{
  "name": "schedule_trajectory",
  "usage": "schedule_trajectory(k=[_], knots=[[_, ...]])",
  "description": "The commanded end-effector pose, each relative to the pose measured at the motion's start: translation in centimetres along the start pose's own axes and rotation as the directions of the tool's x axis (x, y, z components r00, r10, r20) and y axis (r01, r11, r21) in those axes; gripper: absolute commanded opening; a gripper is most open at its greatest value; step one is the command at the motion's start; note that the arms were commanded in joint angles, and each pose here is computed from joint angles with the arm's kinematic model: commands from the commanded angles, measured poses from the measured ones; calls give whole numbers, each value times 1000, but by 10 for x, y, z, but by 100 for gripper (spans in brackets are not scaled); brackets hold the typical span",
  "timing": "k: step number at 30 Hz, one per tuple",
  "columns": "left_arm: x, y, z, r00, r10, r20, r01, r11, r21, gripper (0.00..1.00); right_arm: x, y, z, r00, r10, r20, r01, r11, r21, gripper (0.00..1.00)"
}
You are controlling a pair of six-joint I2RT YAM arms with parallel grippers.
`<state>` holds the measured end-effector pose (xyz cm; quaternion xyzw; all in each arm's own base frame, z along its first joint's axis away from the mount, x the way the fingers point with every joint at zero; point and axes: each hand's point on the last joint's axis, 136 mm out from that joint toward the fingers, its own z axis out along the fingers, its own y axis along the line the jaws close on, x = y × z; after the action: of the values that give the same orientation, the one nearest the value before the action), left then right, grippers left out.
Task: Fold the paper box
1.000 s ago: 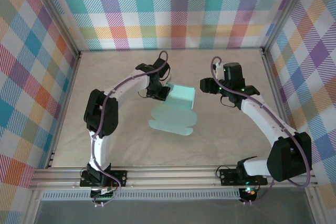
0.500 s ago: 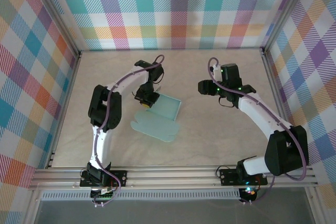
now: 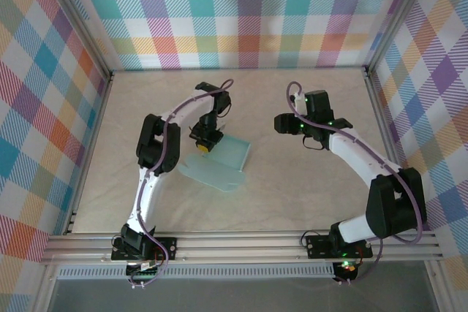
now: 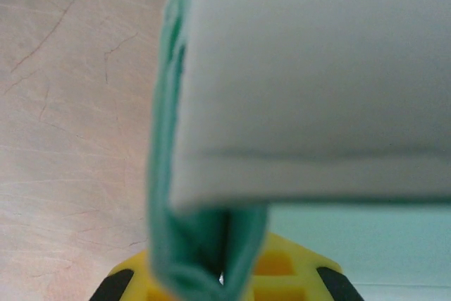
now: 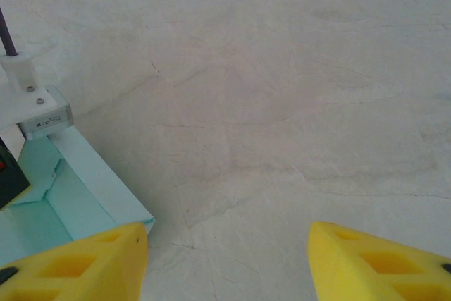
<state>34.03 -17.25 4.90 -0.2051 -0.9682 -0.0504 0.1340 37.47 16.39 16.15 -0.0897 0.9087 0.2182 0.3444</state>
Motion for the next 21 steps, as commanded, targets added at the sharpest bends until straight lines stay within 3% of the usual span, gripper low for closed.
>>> schedule_trajectory(k=[1,10,14,17,21], knots=[[1,12,15,997,-13,-78,9,999,-51,0,1,0,7,1000,-4,2,4,1000,-25,61],[-16,16,23,994,-40,-100,31,995,-91,0,6,-2,18,1000,12,-22,-12,999,-31,61],[-21,19,21,995,-47,-82,39,994,-102,8,6,-2,20,1000,16,-26,-17,999,-36,61],[-25,16,13,998,-42,-45,38,996,-80,20,5,-3,20,1000,16,-24,-17,999,-36,61],[-29,11,-1,999,-37,8,37,998,-44,25,3,-2,21,1000,20,-21,-21,999,-41,61]])
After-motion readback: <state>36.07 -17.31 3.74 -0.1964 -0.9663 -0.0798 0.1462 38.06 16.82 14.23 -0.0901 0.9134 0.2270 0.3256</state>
